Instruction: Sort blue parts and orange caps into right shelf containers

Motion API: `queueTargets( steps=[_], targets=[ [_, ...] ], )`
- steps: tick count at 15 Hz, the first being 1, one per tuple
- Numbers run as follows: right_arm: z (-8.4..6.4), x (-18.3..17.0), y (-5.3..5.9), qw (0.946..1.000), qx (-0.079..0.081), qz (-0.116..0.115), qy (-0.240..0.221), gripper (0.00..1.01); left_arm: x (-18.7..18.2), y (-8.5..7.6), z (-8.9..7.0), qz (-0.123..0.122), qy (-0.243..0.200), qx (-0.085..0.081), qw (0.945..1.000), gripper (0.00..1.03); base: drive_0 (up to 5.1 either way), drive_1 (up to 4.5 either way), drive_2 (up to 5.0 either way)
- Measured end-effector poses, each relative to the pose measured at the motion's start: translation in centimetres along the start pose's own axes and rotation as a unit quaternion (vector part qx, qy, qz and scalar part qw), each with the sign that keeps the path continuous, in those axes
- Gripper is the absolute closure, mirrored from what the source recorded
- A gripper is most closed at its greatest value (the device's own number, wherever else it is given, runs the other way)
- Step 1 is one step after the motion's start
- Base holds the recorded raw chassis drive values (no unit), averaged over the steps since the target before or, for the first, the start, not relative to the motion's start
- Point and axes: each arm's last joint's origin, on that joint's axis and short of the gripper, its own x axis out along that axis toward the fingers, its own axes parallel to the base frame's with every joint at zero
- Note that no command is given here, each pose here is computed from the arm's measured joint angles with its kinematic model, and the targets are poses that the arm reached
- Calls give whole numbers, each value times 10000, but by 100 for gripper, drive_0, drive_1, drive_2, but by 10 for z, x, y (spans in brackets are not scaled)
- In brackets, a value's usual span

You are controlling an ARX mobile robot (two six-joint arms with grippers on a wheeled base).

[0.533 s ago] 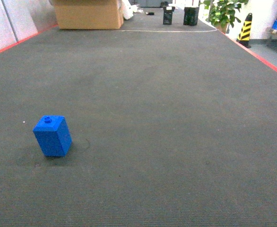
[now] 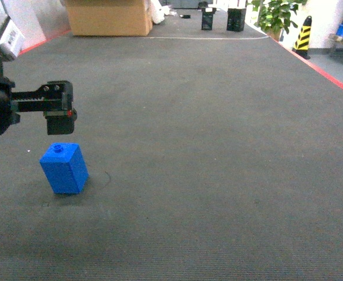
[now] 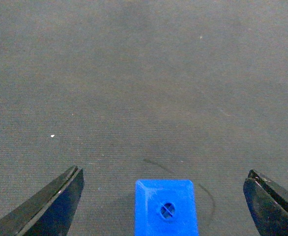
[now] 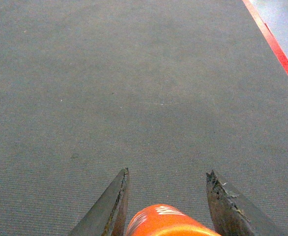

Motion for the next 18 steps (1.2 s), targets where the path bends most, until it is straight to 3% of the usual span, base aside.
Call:
queueTargets(
  steps=[4,8,9,10,11,12,14,18],
  targets=[
    [0,0,0,10000,0,0,0,59,40,6,-9,212,384,-26,9990,5,0,0,0],
    [0,0,0,10000,0,0,-2,59,68,6,-16,284,711,-167,9969,5,0,0,0],
    [0,0,0,10000,0,0,0,59,81,7,-27,294,956,-181,9948,5,0,0,0],
    [0,0,0,10000,0,0,-2,59,81,6,-26,352,1193,-178,9921,18,0,0,0],
    [0,0,0,10000,0,0,0,59,62,6,-31,265,1211,-184,9921,48,0,0,0],
    [0,0,0,10000,0,0,-2,59,48,7,-30,199,1071,-199,9939,57,0,0,0],
    [0,0,0,10000,0,0,0,59,17,6,-16,106,515,-173,9985,58,0,0,0],
    [0,0,0,10000,0,0,-4,59,-3,5,-8,36,65,-106,9999,58,0,0,0]
  ],
)
